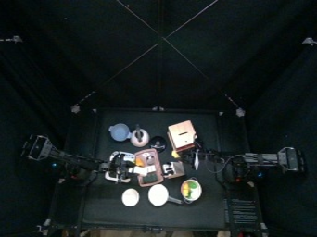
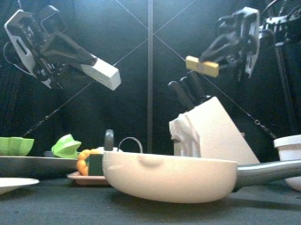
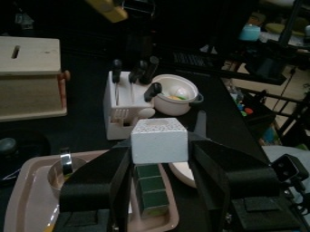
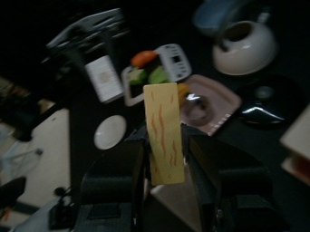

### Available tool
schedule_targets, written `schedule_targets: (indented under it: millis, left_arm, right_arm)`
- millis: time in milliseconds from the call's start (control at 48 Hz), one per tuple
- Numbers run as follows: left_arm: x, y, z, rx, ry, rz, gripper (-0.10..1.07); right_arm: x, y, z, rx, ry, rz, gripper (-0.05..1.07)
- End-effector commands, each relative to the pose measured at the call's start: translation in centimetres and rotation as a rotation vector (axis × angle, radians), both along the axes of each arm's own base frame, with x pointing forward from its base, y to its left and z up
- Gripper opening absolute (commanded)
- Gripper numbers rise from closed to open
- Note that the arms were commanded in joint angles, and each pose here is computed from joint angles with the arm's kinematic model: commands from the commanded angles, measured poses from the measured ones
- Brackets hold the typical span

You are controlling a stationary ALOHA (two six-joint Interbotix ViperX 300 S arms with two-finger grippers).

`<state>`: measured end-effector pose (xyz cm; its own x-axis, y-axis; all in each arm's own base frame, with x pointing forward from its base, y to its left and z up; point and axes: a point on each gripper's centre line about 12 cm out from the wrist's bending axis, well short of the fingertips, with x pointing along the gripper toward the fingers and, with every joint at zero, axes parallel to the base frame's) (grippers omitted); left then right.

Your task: Place egg block on drawer

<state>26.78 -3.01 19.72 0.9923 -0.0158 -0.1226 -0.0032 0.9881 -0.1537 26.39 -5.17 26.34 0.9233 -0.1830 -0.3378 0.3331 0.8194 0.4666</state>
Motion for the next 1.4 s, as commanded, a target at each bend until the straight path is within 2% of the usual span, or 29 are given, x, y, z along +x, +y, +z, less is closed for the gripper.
schedule_targets:
  millis: [0, 146, 375, 562, 812, 1042, 1375]
  left_arm:
    - [0.2, 0.0, 0.5, -0.001, -0.018, -0.002, 0.66]
    - [0.1, 0.0, 0.5, -0.001, -0.017, -0.002, 0.66]
    - [0.1, 0.0, 0.5, -0.001, -0.017, -0.002, 0.66]
    - [0.2, 0.0, 0.5, -0.002, -0.018, -0.001, 0.66]
    - [0.1, 0.0, 0.5, 0.001, -0.017, -0.002, 0.66]
    - [0.2, 0.0, 0.5, 0.001, -0.019, -0.002, 0.66]
    - [0.1, 0.0, 0.5, 0.001, -0.017, -0.002, 0.66]
  right_arm:
    - [-0.5, -3.5, 0.0, -0.011, 0.048, -0.102, 0.43]
    - [-1.7, -7.2, -1.4, -0.023, 0.147, -0.210, 0.43]
    - [-3.0, -10.3, -2.2, -0.056, 0.191, -0.307, 0.44]
    - [-3.0, -11.0, -2.4, -0.068, 0.184, -0.332, 0.49]
    - [-2.7, -11.6, -3.1, -0.074, 0.178, -0.354, 0.73]
    - [-2.5, -11.7, -3.7, -0.056, 0.188, -0.360, 0.87]
    - [-2.0, -11.1, -3.8, -0.065, 0.197, -0.328, 0.88]
